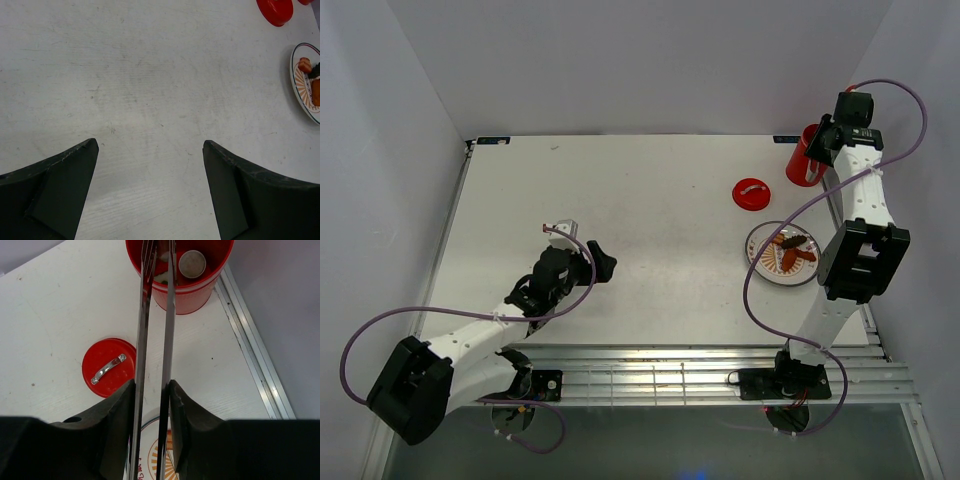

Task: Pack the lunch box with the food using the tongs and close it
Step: Place the fake food in the packing box.

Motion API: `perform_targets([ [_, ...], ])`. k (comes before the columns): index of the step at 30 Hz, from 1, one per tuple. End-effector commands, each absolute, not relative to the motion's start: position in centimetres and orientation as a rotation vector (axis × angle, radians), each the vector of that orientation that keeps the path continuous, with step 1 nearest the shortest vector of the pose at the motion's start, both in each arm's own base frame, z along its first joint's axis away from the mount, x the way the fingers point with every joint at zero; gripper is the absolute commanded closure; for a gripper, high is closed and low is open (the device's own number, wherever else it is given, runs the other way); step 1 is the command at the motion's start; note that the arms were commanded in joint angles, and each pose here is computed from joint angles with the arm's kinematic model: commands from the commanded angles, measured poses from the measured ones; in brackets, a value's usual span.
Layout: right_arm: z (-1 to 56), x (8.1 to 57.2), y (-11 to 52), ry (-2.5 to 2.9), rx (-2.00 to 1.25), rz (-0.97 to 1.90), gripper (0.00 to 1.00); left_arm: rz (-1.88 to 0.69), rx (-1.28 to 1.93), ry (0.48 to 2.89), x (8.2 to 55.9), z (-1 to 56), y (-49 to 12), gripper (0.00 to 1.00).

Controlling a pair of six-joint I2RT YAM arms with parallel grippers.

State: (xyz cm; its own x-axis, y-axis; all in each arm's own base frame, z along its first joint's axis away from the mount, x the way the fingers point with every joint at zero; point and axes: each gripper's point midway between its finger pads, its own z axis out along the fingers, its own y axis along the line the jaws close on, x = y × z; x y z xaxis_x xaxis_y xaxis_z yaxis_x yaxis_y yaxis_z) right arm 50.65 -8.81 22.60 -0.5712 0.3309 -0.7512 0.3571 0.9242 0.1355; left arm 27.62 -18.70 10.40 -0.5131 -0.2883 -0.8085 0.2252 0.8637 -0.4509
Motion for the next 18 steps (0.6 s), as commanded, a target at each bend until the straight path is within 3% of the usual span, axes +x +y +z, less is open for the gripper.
perform_targets([
  [1, 23.3, 51.0, -9.3, 2.18, 0.511, -0.05, 0.6, -0.671, -0.038, 1.946, 28.0, 12.8, -19.3, 0.04],
  [11, 25.9, 50.6, -9.3, 2.135, 0.482, -0.055, 0.56, -0.673, -0.038, 1.931, 27.9, 13.2, -19.1, 0.04],
  [18, 28.4, 47.7, -8.6, 2.108, 0.476, -0.039, 0.57, -0.659, -0.042, 1.945, 28.2, 12.8, -19.1, 0.04],
])
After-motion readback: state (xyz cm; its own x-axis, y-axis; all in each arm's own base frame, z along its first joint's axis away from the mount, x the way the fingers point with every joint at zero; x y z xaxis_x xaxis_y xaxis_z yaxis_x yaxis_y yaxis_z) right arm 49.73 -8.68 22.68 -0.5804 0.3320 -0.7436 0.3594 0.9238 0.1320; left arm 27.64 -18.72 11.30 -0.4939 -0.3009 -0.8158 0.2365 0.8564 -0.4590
